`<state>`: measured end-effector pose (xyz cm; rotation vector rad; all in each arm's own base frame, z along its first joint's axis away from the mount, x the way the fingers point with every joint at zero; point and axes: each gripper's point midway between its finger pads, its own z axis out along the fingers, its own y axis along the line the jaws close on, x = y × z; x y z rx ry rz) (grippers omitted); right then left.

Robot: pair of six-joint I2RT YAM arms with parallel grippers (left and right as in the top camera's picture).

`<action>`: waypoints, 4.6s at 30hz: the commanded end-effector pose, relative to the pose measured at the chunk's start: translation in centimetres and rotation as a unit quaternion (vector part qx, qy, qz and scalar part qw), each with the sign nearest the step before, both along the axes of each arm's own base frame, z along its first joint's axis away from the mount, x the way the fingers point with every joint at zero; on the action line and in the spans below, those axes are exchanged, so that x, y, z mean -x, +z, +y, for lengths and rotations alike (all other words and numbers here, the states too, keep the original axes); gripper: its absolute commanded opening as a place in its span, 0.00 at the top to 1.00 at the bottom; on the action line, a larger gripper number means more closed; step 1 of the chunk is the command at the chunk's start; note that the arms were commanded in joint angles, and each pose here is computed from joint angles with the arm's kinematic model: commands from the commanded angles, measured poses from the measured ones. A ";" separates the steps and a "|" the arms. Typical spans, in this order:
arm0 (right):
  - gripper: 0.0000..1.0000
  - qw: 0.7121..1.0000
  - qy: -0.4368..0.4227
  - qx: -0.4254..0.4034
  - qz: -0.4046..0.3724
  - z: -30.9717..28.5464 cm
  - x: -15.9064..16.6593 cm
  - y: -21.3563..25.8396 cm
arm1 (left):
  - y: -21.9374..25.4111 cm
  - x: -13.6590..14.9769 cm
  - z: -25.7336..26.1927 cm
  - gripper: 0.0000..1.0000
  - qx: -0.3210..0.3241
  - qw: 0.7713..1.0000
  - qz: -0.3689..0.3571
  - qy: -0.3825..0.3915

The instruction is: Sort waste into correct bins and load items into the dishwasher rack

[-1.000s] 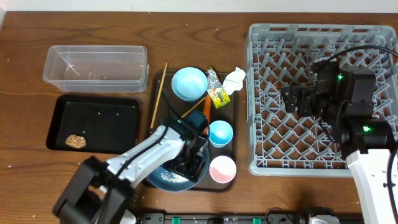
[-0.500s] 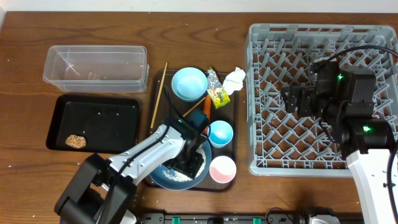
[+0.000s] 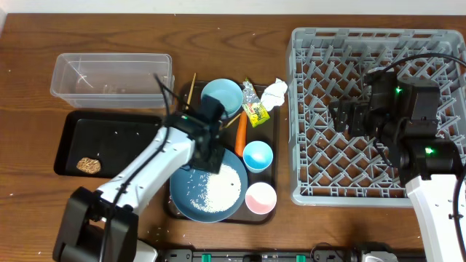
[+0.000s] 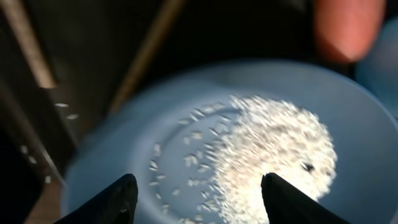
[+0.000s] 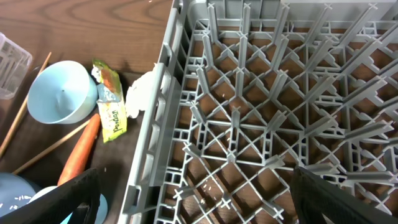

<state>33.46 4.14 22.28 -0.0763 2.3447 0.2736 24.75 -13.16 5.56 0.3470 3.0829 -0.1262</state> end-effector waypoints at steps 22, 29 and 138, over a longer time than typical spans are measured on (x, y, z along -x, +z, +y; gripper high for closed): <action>0.09 1.000 0.006 0.002 -0.010 0.1 -0.2 0.7 | 1.1 4.2 -6.6 0.34 0.071 0.985 0.026 -0.153; 0.09 1.000 0.006 0.002 -0.015 0.1 -0.4 0.9 | 1.7 5.7 -8.2 0.34 0.076 0.981 0.019 -0.178; 0.10 1.000 0.000 -0.005 -0.023 0.1 -0.8 1.3 | -4.4 -1.3 7.6 0.40 -0.109 0.991 -0.017 0.074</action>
